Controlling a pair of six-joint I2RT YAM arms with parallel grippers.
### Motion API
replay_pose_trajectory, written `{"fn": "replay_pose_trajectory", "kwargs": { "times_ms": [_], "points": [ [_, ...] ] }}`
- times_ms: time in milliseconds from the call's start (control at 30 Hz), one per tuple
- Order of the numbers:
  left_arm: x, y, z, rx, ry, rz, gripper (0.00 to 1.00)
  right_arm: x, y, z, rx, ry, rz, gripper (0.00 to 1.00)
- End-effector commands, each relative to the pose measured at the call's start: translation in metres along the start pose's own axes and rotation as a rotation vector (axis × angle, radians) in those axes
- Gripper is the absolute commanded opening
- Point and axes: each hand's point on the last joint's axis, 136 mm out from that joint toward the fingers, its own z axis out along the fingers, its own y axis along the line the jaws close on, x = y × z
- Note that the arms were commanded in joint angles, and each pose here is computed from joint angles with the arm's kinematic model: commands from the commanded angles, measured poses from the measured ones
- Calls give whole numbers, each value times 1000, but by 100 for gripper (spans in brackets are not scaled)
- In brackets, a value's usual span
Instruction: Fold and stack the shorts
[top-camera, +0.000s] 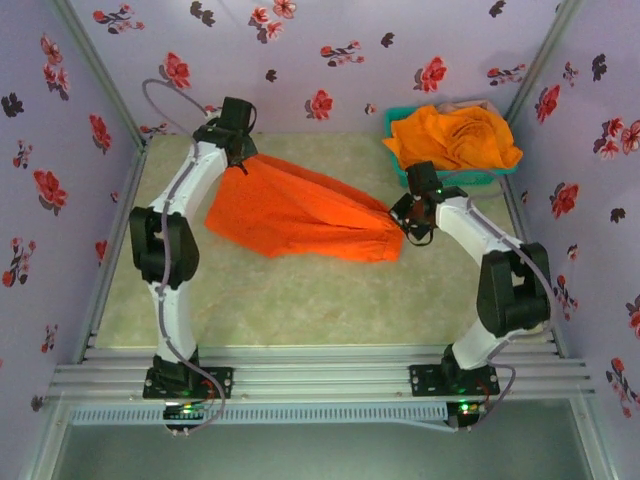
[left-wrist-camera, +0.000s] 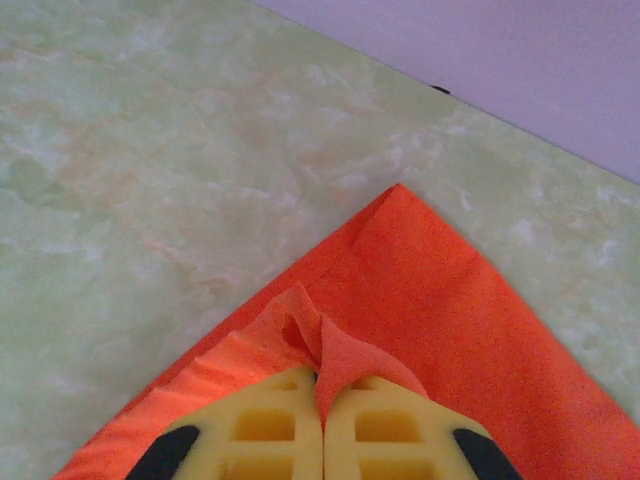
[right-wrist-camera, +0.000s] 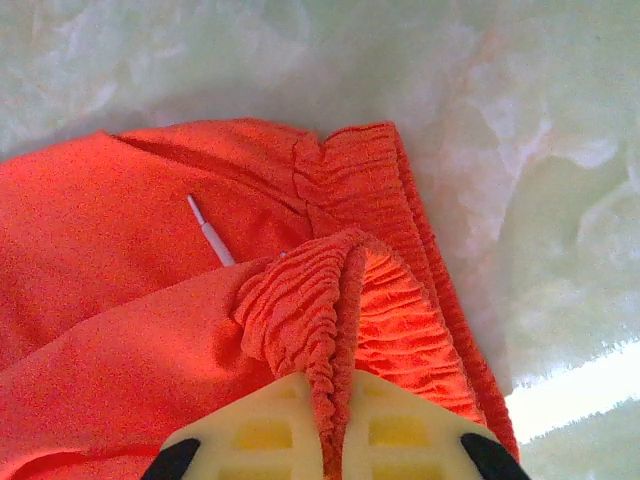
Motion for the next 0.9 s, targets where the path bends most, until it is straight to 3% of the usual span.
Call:
{"fn": "replay_pose_trajectory", "kwargs": {
  "times_ms": [0, 133, 233, 333, 533, 667, 867],
  "points": [
    [-21, -19, 14, 78, -33, -39, 13, -20, 14, 7, -39, -7, 30, 22],
    [-43, -39, 20, 167, -41, -48, 51, -40, 23, 9, -81, 9, 86, 57],
    [-67, -46, -10, 226, -76, -29, 80, -51, 32, -11, -144, -23, 108, 70],
    [-79, -44, -52, 282, -115, -16, 98, -51, 35, -32, -186, -70, 98, 80],
    [-35, -26, -92, 413, -122, -28, 99, -11, 52, -52, -264, -46, -27, 87],
    [14, -16, -74, 457, -72, -79, 99, 31, 77, -38, -308, 54, -123, 89],
    [83, -14, -20, 463, 99, -144, 99, 79, 95, 1, -278, 190, -213, 90]
  ]
}}
